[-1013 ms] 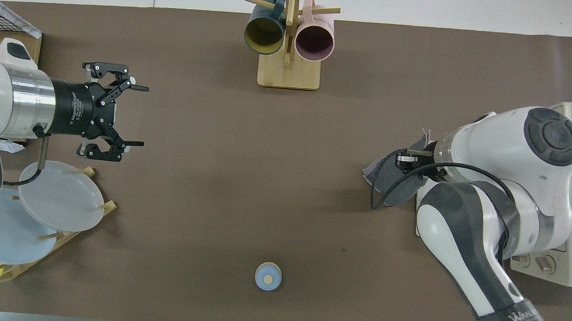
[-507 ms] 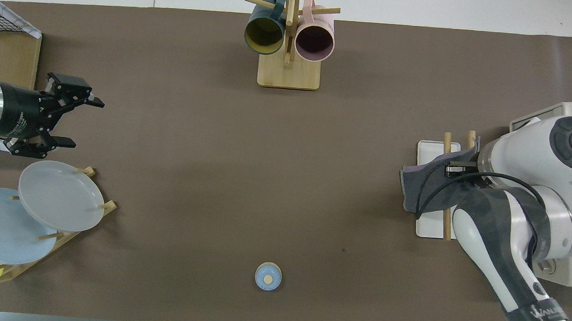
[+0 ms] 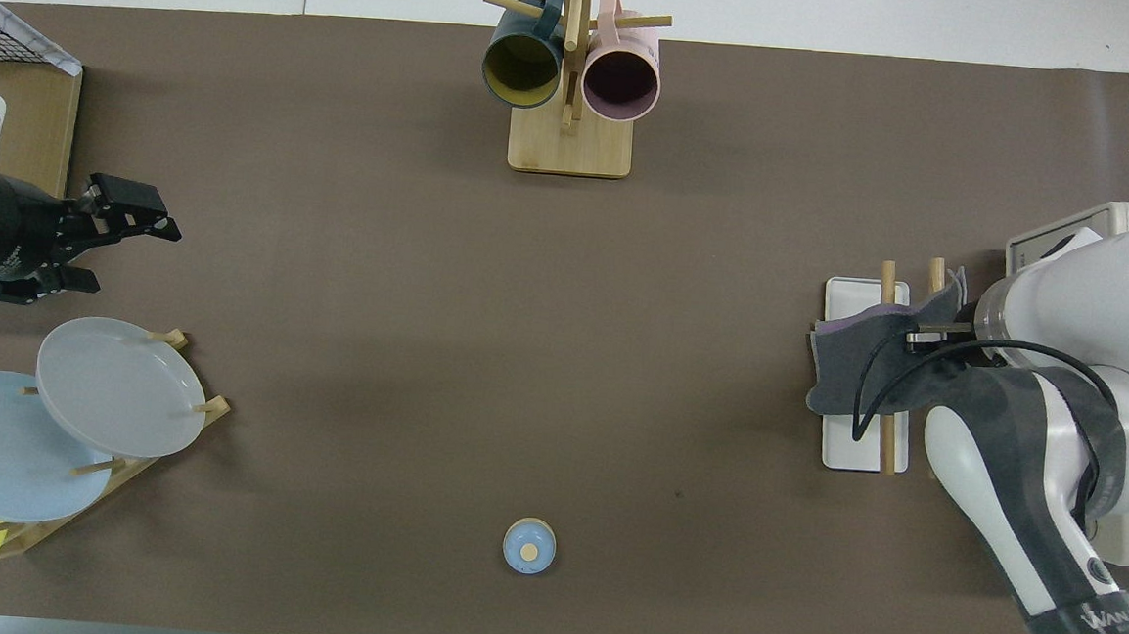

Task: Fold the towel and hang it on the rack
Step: 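Drape the towel over the wooden rack posts with the right gripper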

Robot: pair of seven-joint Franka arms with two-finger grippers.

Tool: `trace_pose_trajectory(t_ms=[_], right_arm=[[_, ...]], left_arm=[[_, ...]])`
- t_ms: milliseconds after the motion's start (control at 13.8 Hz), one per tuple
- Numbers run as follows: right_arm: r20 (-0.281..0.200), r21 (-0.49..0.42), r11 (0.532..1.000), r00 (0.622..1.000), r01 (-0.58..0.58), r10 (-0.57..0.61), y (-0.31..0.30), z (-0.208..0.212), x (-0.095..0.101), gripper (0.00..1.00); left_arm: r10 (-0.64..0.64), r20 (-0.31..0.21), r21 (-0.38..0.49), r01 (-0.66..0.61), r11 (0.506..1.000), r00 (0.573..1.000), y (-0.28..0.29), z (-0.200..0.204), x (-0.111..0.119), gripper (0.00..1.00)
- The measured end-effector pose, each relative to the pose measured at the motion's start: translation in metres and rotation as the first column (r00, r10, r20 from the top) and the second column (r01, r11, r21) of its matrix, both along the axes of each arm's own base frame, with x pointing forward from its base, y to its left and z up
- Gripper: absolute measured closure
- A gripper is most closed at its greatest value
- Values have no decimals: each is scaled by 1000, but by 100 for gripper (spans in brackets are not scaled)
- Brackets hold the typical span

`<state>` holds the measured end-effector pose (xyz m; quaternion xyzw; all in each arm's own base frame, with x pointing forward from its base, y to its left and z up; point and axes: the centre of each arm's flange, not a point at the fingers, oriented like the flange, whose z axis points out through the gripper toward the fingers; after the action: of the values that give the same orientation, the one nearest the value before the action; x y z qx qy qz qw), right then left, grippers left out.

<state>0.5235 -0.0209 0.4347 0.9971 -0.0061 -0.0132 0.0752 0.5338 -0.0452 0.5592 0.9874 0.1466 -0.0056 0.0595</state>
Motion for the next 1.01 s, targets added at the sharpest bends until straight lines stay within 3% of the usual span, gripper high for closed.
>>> trace_pose_trajectory(t_ms=[434,724,868,1013], right_arm=[[-5,-9,1000,1000,-10,10,4,5,1,97],[-5,-10,1000,1000,10,-10,4,4,1,97],[-6,-11,1000,1000,23,-23,4,3,0,81],[-6,-11,1000,1000,23,-23,4,3,0,55]], left_arm=[[-191,-77,42,194,980,979,-2,19,1,0],[-219,-89,39,223,974,972,-3,21,4,0],[-226,-89,38,230,973,970,-4,20,4,0],[-257,-91,35,261,965,962,-7,20,4,0]])
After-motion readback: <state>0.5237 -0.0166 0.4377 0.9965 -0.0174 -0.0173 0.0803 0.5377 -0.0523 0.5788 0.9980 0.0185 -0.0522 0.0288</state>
